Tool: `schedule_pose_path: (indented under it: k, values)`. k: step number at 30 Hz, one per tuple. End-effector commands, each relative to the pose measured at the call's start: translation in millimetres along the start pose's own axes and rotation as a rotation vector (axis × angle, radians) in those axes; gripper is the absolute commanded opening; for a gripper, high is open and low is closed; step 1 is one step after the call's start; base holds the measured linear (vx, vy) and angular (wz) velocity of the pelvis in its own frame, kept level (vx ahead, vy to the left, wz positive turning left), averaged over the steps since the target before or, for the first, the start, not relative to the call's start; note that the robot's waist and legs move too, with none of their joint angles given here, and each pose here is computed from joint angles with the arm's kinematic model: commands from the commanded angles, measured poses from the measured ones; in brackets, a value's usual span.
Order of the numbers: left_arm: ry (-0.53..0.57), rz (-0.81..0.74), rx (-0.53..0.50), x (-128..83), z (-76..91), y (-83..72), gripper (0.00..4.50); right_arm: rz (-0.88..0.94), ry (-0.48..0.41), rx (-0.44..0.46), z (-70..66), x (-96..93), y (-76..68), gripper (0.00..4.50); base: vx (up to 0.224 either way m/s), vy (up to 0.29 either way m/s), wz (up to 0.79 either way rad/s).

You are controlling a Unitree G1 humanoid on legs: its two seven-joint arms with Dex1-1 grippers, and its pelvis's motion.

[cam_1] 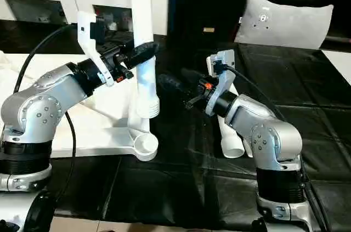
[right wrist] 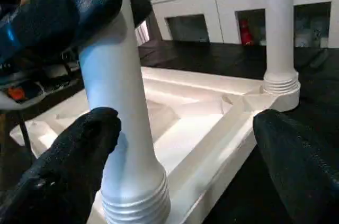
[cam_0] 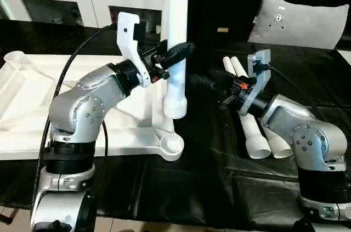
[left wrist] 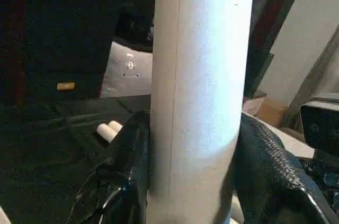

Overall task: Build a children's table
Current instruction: Pick table leg

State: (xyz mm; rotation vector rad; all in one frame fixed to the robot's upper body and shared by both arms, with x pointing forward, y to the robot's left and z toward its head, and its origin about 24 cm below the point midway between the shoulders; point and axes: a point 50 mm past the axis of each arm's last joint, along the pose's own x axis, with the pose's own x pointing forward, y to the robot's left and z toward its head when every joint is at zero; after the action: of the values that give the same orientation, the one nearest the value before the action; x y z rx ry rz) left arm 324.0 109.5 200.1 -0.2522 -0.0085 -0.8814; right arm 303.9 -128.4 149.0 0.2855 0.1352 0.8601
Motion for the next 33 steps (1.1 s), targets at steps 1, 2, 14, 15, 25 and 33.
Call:
schedule_pose_path:
  k: [1, 2, 14, 15, 25, 33]
  values:
    - [0.000, -0.056, 0.022, 5, 7.8, -6.3, 1.85, 0.015, -0.005, -0.044, 4.1, -2.5, 1.4, 4.50, 0.000, 0.000, 0.00]
    - [0.000, -0.056, 0.022, 5, 7.8, -6.3, 1.85, 0.015, -0.005, -0.044, 4.1, -2.5, 1.4, 4.50, 0.000, 0.000, 0.00]
    - [0.012, -0.219, -0.033, 5, 11.1, -24.4, 1.85, 0.236, 0.083, 0.024, 4.9, -5.9, 17.0, 4.50, 0.000, 0.000, 0.00]
    - [0.019, -0.225, -0.029, 5, 10.1, -25.6, 1.85, 0.253, 0.088, 0.031, 4.2, -5.8, 18.1, 4.50, 0.000, 0.000, 0.00]
    - [0.043, -0.338, -0.002, 7, 7.8, -42.0, 1.85, 0.297, 0.144, 0.052, -2.2, -4.3, 22.3, 4.50, 0.000, 0.000, 0.00]
    - [0.086, -0.397, 0.036, 6, 3.2, -48.4, 1.85, 0.310, 0.156, 0.059, -4.3, -4.3, 21.8, 3.68, 0.000, 0.000, 0.00]
